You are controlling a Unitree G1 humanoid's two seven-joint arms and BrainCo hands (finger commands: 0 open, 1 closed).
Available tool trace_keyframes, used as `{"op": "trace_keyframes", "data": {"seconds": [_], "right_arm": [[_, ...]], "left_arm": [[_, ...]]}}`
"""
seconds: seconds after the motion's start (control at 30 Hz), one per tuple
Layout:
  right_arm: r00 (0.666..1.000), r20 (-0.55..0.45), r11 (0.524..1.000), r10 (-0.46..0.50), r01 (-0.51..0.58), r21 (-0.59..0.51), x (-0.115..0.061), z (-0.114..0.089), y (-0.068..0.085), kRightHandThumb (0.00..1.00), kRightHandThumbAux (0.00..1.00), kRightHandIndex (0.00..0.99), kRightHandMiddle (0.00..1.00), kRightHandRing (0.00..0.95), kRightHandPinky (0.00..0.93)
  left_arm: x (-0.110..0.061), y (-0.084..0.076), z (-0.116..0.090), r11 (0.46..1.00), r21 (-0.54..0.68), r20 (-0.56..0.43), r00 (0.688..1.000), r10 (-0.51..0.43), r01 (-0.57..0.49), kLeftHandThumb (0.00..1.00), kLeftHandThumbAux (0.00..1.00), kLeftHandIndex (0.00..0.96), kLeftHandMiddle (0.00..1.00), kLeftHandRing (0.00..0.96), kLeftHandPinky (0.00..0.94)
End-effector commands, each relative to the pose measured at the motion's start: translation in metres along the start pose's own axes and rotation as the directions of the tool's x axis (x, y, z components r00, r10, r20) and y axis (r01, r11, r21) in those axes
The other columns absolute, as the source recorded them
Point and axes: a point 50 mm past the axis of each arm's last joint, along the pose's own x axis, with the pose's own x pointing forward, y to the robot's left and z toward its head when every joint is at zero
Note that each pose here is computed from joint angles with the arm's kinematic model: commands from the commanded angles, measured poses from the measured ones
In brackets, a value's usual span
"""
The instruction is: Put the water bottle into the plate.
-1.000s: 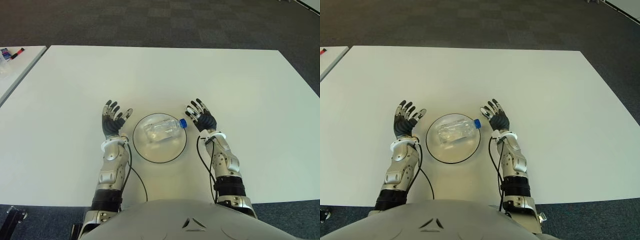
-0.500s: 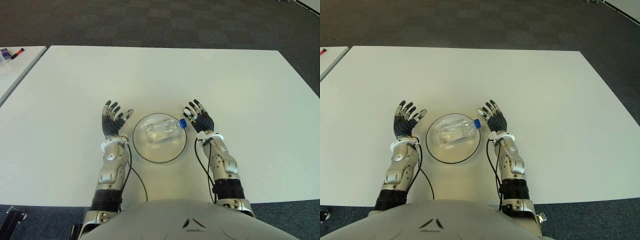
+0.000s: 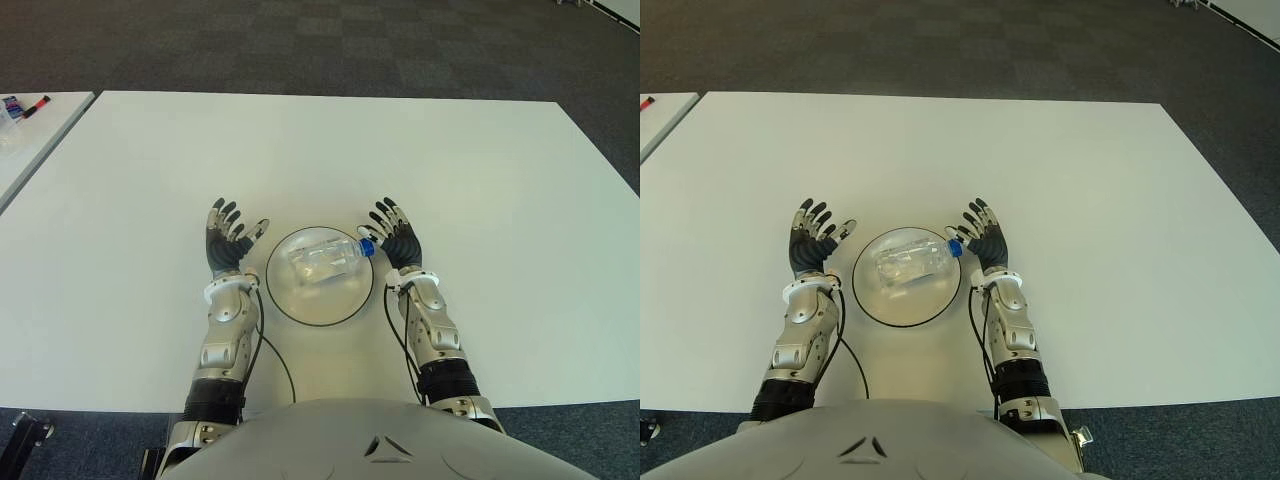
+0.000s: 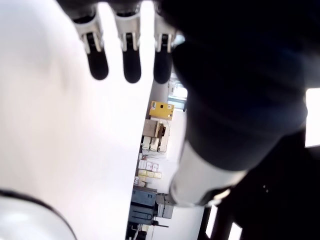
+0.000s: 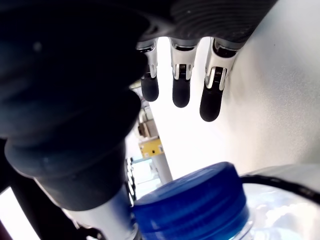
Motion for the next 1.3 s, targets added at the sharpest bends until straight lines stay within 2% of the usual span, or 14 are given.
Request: {"op": "trace_keyframes", "data": {"seconds": [0.03, 0.2, 0.43, 0.77, 1.3], "right_arm": [[1.0, -0.014, 0.998, -0.009, 0.008, -0.062, 0.0, -0.011, 0.008, 0.0, 0.949, 0.081, 0.095, 0.098, 0.138], [1.0, 0.007, 0.991, 0.0, 0.001, -0.131, 0.001, -0.012, 0.007, 0.0, 0.916, 0.063, 0.075, 0.08, 0.123], [0.999, 0.03, 0.978, 0.018, -0.011, -0.211, 0.0, -0.018, 0.004, 0.0, 0.906, 0.063, 0.073, 0.078, 0.124], [0.998, 0.053, 0.971, 0.028, -0.015, -0.238, 0.001, -0.021, 0.005, 0.0, 0.915, 0.064, 0.075, 0.084, 0.129], [0.996, 0.082, 0.965, 0.031, -0.008, -0.262, 0.001, -0.02, 0.008, 0.0, 0.937, 0.072, 0.071, 0.081, 0.128]], "left_arm": [[-0.007, -0.007, -0.011, 0.998, 0.056, -0.043, 0.999, -0.009, 0.012, 0.028, 0.998, 0.11, 0.147, 0.135, 0.162], [-0.007, -0.006, -0.014, 0.993, 0.116, -0.068, 0.998, -0.013, 0.021, 0.003, 0.972, 0.099, 0.121, 0.117, 0.159], [-0.007, -0.004, -0.019, 0.985, 0.173, -0.15, 0.989, 0.01, 0.016, 0.0, 0.945, 0.102, 0.111, 0.114, 0.162], [-0.007, -0.002, -0.027, 0.971, 0.233, -0.236, 0.972, 0.001, 0.056, 0.004, 0.918, 0.106, 0.103, 0.108, 0.152], [-0.006, 0.0, -0.032, 0.956, 0.277, -0.271, 0.963, -0.017, 0.094, 0.0, 0.909, 0.075, 0.066, 0.076, 0.133]]}}
